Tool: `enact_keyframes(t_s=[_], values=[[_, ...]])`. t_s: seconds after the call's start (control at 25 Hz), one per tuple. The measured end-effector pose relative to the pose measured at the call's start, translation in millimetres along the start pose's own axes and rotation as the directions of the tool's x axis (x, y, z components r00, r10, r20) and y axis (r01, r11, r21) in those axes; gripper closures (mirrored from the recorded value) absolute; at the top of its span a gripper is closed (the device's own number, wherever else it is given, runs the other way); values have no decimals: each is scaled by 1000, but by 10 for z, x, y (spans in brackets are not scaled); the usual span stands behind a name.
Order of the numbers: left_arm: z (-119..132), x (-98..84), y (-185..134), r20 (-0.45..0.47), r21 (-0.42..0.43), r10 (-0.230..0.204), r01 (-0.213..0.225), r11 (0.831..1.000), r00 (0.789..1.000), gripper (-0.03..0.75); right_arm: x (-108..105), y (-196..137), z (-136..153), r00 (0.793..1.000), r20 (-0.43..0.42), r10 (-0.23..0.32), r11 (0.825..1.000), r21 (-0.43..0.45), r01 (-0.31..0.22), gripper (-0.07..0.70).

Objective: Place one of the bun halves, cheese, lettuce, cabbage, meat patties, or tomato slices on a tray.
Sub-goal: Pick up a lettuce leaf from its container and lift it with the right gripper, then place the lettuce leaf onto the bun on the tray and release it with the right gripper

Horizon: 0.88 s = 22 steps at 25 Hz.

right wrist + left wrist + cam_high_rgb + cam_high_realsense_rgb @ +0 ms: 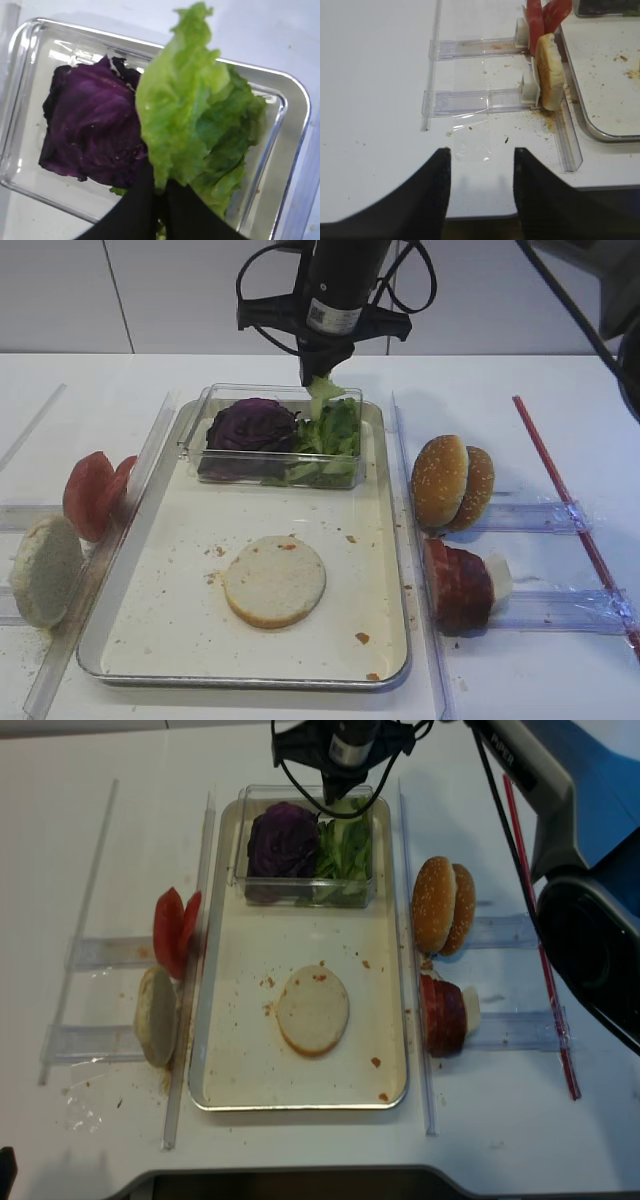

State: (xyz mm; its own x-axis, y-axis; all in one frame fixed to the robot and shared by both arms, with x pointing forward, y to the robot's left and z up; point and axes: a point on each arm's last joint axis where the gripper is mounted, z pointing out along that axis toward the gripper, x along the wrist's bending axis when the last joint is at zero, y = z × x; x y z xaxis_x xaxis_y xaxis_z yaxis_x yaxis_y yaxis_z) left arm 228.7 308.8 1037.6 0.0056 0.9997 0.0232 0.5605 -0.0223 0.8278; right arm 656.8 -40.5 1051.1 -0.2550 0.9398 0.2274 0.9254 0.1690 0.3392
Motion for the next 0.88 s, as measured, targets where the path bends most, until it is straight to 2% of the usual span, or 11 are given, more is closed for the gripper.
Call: enact_keyframes(t_s=[0.2, 0.4, 0.88], values=[[0, 0, 0, 0, 0, 0, 0, 1000, 1000, 429, 59, -4, -201, 999, -48, 5, 1000, -22, -6, 584], [0, 0, 0, 0, 0, 0, 0, 1000, 1000, 429, 193, -47, -378, 997, -71, -30, 998, -50, 27, 584], [0, 0, 0, 0, 0, 0, 0, 1000, 1000, 429, 368, -423, -538, 992, -85, -91, 995, 28, 94, 584]])
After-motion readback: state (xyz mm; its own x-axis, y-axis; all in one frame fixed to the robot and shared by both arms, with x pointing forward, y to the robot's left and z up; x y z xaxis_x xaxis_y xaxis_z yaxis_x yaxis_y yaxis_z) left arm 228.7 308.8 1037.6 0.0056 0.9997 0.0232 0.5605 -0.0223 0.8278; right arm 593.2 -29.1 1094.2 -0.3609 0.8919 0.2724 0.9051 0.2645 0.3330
